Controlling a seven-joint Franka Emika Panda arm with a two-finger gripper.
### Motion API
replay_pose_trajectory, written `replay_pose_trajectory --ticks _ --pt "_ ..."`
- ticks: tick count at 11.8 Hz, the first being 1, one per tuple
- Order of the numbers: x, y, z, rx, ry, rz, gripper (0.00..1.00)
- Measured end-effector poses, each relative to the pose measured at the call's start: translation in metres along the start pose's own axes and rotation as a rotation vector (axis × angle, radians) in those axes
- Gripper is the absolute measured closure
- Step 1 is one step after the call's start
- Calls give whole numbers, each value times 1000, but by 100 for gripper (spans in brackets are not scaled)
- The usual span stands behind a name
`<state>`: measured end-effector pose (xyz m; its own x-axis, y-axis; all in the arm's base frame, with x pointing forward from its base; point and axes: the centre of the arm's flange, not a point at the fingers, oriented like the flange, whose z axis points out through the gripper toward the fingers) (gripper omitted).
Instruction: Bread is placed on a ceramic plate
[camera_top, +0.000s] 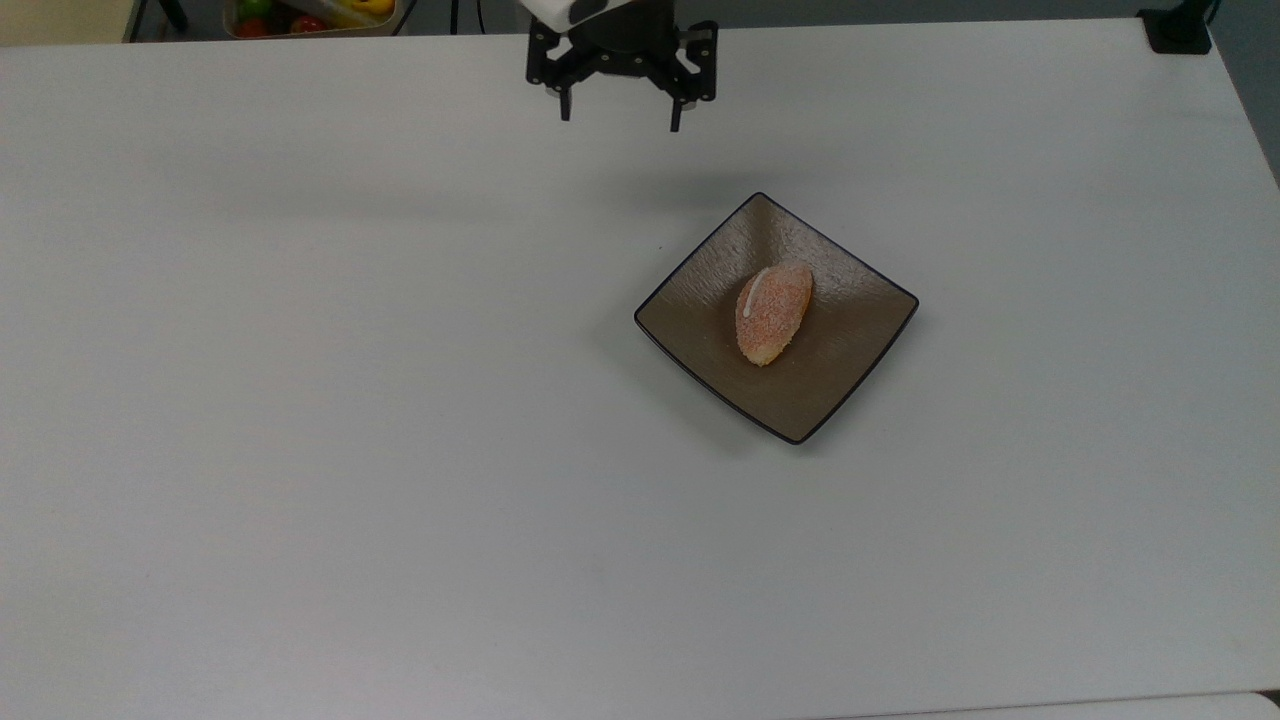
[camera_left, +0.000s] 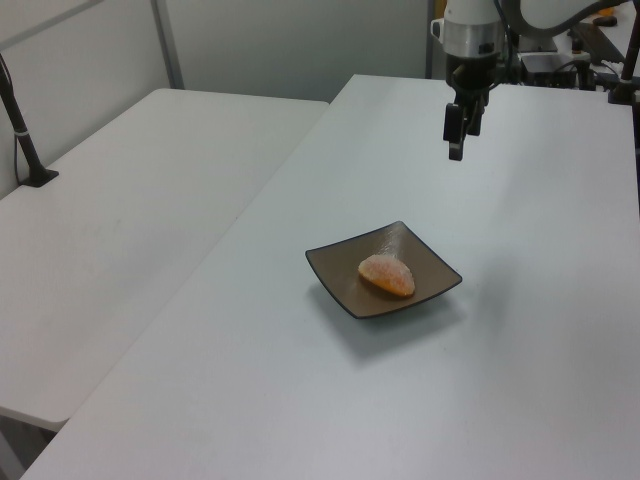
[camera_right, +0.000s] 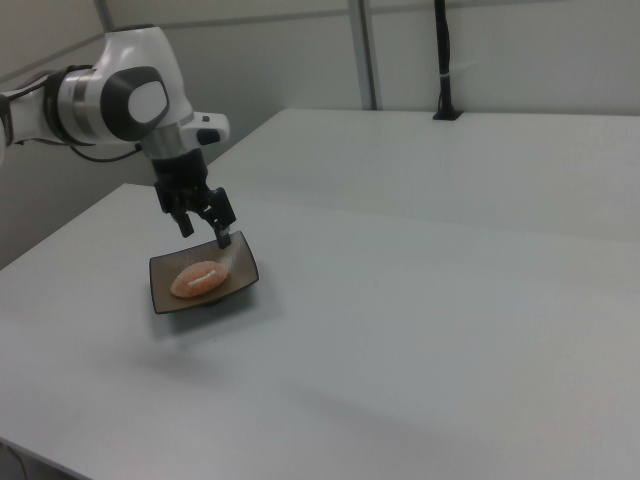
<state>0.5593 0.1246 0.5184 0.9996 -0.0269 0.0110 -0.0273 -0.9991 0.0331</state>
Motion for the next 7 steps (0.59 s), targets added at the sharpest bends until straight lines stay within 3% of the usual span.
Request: replay_pose_trajectory --ticks 4,7 --pt "12 45 -9 4 19 81 0" --pt "14 49 -12 7 24 88 0"
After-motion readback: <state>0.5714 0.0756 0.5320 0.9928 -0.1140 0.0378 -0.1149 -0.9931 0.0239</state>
